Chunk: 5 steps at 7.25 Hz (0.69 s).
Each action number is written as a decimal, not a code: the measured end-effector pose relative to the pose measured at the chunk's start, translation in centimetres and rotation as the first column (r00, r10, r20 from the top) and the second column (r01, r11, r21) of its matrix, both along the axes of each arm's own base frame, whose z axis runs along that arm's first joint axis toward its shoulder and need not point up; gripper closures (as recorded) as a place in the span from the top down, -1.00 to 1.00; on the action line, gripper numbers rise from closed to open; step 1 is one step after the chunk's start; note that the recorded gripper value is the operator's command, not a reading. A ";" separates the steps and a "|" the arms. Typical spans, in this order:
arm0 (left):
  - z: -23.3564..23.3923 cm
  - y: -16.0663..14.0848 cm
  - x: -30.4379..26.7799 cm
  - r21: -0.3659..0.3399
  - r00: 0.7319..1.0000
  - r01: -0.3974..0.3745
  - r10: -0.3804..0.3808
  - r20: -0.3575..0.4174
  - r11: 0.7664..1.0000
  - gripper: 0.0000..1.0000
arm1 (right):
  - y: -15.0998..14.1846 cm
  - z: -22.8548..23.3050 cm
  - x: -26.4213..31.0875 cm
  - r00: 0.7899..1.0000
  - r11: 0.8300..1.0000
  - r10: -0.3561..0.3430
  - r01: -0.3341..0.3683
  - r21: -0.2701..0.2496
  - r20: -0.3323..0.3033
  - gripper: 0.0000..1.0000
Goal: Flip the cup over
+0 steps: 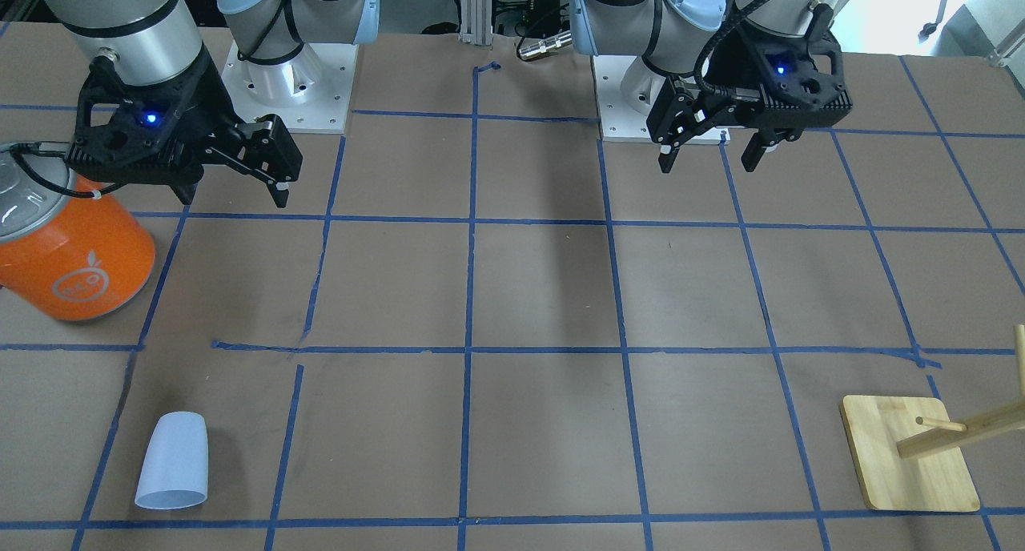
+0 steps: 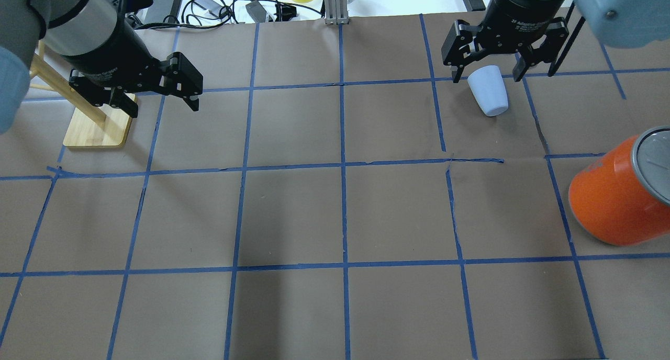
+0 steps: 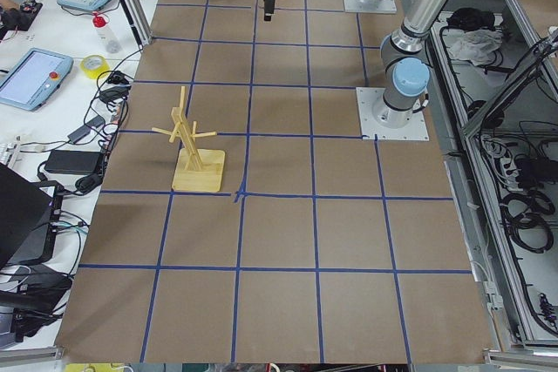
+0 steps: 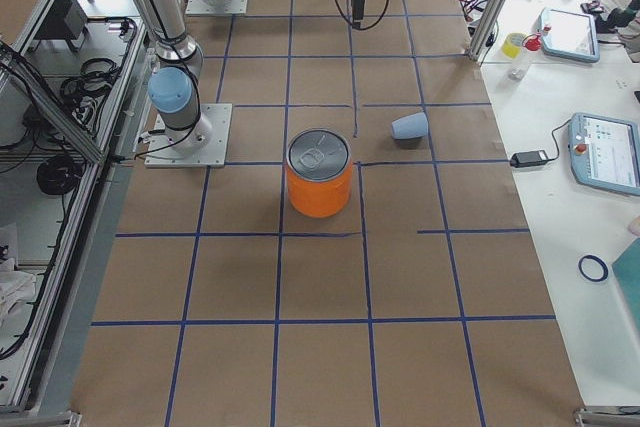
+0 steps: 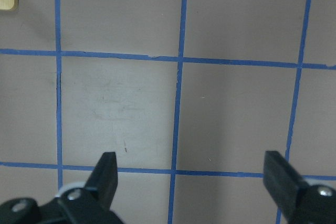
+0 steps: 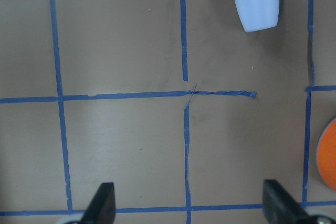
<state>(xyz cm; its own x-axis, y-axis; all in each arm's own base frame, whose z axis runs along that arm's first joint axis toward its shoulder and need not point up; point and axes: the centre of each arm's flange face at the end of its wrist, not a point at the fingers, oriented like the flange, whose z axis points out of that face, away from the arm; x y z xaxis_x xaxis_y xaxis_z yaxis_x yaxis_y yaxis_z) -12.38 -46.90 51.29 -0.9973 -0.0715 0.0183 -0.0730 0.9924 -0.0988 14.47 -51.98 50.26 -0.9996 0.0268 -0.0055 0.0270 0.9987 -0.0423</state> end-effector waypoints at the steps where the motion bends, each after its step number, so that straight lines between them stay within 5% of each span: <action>1: 0.0 0.0 0.0 0.000 1.000 0.000 0.000 0.000 1.000 1.00 | 0.0 0.0 0.0 1.000 1.000 0.000 0.000 -0.005 0.001 1.00; 5: 0.0 0.0 0.0 0.000 1.000 0.000 0.000 0.000 1.000 1.00 | -0.3 0.1 0.1 1.000 1.000 0.002 -0.002 -0.021 0.011 1.00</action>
<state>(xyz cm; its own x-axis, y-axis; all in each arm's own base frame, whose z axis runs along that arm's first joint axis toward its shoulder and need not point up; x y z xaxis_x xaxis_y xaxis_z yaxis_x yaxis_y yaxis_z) -12.37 -46.90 51.29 -0.9973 -0.0716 0.0179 -0.0730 0.9924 -0.0990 14.53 -52.26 50.31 -0.9996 0.0244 -0.0172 0.0254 0.9977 -0.0628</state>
